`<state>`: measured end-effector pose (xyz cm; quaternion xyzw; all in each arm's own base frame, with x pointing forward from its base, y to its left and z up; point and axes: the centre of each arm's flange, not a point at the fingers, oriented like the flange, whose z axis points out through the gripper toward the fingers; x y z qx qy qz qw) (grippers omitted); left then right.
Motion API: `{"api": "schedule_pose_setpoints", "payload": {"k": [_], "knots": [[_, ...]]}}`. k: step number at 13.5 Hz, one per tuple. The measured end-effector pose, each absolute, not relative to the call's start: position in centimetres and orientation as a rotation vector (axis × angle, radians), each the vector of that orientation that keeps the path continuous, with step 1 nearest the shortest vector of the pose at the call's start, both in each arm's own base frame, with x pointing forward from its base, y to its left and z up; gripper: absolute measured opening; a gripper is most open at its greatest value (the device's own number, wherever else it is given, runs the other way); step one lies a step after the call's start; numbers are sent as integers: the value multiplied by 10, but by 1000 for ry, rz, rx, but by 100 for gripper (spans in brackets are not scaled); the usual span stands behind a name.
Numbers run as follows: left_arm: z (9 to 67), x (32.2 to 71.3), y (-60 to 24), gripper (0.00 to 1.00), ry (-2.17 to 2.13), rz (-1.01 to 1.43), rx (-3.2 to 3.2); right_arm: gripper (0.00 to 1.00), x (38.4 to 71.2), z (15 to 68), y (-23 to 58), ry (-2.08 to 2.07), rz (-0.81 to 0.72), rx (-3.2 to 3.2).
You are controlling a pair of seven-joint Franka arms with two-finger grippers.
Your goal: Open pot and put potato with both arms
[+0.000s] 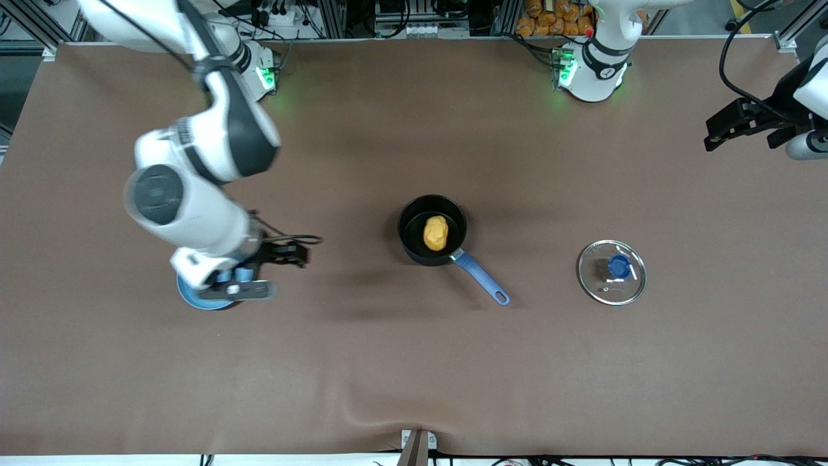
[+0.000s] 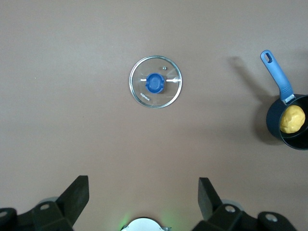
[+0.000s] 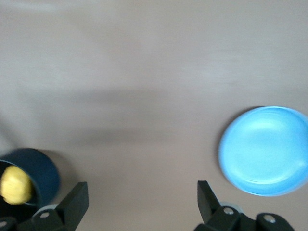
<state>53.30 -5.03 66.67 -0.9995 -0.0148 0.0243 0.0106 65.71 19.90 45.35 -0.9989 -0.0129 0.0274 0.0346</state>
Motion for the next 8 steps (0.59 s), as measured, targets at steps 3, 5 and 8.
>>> {"api": "schedule_pose_setpoints", "payload": {"k": [3, 5, 8], "knots": [[665, 533, -52, 100, -41, 80, -3119, 100, 651, 484, 131, -91, 171, -3071], [664, 533, -56, 100, -29, 85, -3118, 100, 638, 510, 94, -103, 230, -3074], [663, 532, -59, 100, -20, 88, -3118, 100, 619, 545, 43, -124, 249, -3079]]}}
